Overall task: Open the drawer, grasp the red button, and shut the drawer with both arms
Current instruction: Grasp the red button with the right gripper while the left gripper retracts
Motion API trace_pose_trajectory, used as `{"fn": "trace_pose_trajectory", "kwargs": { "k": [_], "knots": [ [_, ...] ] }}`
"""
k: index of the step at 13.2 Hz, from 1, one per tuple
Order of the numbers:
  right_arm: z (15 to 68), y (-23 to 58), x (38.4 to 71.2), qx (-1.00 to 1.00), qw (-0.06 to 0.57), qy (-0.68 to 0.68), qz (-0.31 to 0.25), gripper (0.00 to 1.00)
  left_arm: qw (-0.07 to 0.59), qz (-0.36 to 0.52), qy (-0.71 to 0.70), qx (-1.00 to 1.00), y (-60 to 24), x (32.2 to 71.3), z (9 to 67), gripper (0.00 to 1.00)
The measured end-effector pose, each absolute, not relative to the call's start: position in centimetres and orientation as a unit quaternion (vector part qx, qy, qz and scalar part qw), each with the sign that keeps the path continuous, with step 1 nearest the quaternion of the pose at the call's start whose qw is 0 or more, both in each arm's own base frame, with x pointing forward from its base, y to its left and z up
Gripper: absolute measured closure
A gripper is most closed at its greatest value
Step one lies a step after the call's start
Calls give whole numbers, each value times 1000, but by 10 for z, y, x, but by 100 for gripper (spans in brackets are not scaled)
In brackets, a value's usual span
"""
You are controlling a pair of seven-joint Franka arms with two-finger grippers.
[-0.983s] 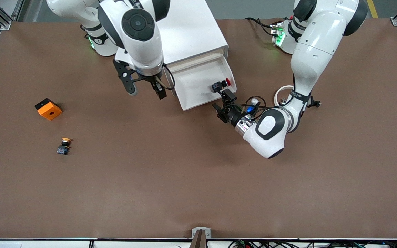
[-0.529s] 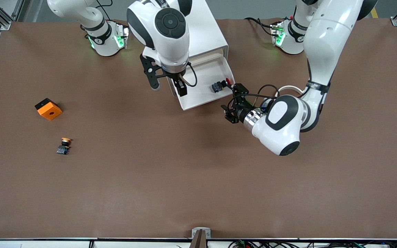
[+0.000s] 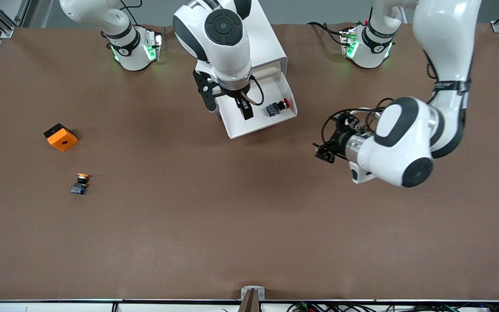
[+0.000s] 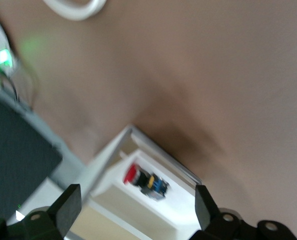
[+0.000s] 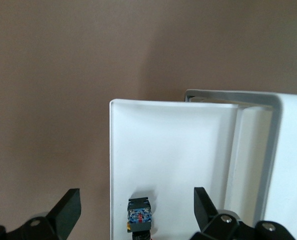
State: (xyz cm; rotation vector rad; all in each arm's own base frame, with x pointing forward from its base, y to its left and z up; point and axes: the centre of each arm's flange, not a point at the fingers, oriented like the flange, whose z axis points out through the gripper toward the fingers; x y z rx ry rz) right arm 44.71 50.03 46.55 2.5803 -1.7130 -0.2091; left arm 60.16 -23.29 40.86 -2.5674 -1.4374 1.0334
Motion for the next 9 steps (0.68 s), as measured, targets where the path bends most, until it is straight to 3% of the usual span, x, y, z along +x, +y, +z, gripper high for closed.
{"fn": "trace_pose_trajectory", "kwargs": {
  "k": [9],
  "knots": [
    [424, 542, 434, 839, 6, -539, -74, 0, 3, 228, -285, -931, -103, 598, 466, 0]
  ]
}}
